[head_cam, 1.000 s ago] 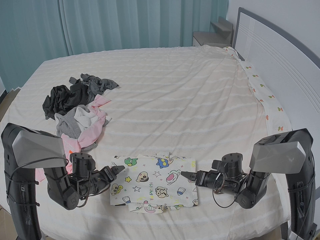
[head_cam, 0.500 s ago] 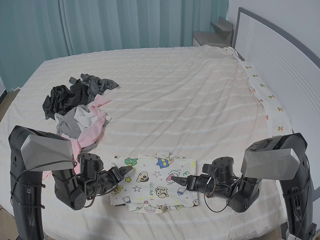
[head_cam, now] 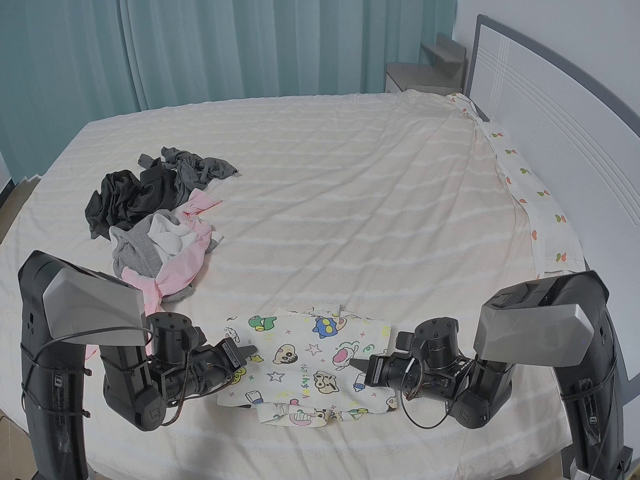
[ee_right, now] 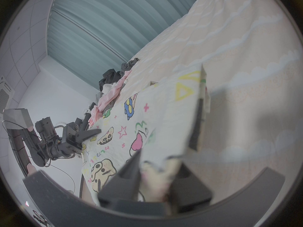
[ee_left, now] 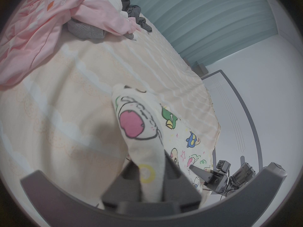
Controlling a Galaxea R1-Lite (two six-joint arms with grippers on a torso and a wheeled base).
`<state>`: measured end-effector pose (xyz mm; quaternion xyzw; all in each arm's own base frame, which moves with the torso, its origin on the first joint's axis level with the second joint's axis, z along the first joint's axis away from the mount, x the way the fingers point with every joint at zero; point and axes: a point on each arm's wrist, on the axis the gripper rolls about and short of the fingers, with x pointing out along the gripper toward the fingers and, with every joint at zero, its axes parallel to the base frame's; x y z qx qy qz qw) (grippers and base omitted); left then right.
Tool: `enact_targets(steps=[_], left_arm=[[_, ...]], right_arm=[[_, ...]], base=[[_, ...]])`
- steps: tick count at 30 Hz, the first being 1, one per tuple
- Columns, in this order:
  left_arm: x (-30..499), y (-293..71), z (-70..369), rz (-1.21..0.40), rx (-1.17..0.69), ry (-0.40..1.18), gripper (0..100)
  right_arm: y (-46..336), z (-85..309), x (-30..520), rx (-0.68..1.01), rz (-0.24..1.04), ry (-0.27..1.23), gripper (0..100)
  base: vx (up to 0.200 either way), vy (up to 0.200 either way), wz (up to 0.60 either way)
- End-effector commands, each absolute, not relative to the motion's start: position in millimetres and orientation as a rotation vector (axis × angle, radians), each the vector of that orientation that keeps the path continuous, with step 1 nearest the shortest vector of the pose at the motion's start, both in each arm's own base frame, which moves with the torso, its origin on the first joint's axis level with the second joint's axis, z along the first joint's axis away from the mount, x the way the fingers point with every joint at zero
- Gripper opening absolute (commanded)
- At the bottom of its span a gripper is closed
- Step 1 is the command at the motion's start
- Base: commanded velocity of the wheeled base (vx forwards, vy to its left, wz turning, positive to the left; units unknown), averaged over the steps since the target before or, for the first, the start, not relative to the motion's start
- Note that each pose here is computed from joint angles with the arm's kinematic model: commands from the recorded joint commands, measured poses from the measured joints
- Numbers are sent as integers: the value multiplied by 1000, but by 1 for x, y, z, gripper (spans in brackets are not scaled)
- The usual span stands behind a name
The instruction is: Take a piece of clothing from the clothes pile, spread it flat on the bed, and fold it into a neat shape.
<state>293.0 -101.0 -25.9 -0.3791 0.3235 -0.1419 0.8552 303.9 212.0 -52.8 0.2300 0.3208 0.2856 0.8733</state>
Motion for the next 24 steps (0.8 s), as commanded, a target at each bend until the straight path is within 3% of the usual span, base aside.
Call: enact_targets(steps=[1,12,24], left_arm=[[285,-99,-29,-293,-792,699,0],[269,-101,0,-337,-797,662,0],[271,-102,-2,-333,-793,676,0]], right_arm=[[212,-53,303,478,596,671,0],[211,-51,300,483,600,660,0],[211,-51,300,483,599,662,0]], base=[[0,0,0],[0,0,0],[0,0,0]])
